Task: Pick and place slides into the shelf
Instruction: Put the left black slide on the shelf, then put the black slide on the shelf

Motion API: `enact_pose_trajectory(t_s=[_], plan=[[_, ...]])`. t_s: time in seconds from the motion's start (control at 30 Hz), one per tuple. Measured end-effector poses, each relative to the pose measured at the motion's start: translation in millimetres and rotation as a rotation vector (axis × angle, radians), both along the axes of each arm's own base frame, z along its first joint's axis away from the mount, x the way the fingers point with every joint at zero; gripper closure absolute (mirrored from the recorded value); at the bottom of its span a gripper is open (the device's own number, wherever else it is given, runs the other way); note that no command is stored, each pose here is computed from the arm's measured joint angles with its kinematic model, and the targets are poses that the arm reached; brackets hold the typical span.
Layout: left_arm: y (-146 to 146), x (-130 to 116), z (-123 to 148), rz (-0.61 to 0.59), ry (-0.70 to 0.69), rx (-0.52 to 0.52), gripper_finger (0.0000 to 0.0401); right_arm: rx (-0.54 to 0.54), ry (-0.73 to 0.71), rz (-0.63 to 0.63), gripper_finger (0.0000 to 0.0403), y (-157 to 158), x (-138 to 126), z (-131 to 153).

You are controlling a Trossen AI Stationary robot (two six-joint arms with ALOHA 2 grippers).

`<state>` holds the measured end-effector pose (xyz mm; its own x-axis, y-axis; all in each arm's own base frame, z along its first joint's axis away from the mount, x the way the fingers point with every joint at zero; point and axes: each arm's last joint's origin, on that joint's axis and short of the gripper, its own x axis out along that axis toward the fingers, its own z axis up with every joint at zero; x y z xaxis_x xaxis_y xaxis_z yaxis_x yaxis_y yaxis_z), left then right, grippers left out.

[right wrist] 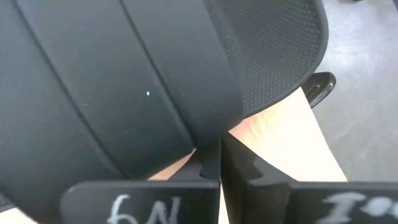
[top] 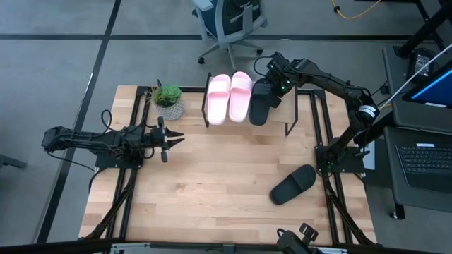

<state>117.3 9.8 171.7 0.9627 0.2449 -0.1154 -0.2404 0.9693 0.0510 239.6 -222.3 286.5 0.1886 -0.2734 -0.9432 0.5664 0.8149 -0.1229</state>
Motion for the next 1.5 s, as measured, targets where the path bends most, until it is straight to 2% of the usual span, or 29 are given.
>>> enact_pose_trajectory(t_s=[0.5,0.9,1.07,1.23,1.37,1.5], plan=[[0.0,0.0,0.0,0.002,-0.005,-0.022,0.0323,0.026,0.033,0.002,0.0401,3.7,-4.6,3.2],[0.0,0.0,-0.2,0.002,-0.005,-0.023,0.0323,-0.037,-0.015,-0.002,0.0401,10.2,-7.7,62.3],[0.0,0.0,-0.1,0.002,-0.005,-0.023,0.0323,-0.150,-0.075,-0.007,0.0402,37.8,-23.0,96.6],[0.0,0.0,-0.1,0.002,-0.005,-0.022,0.0323,-0.194,-0.195,-0.003,0.0402,80.4,-44.1,117.7],[0.0,0.0,-0.1,0.002,-0.005,-0.023,0.0323,-0.225,-0.308,0.046,0.0402,115.6,-55.8,117.4],[0.0,0.0,-0.4,0.002,-0.005,-0.023,0.0323,-0.232,-0.399,0.099,0.0402,144.8,-62.2,100.8]])
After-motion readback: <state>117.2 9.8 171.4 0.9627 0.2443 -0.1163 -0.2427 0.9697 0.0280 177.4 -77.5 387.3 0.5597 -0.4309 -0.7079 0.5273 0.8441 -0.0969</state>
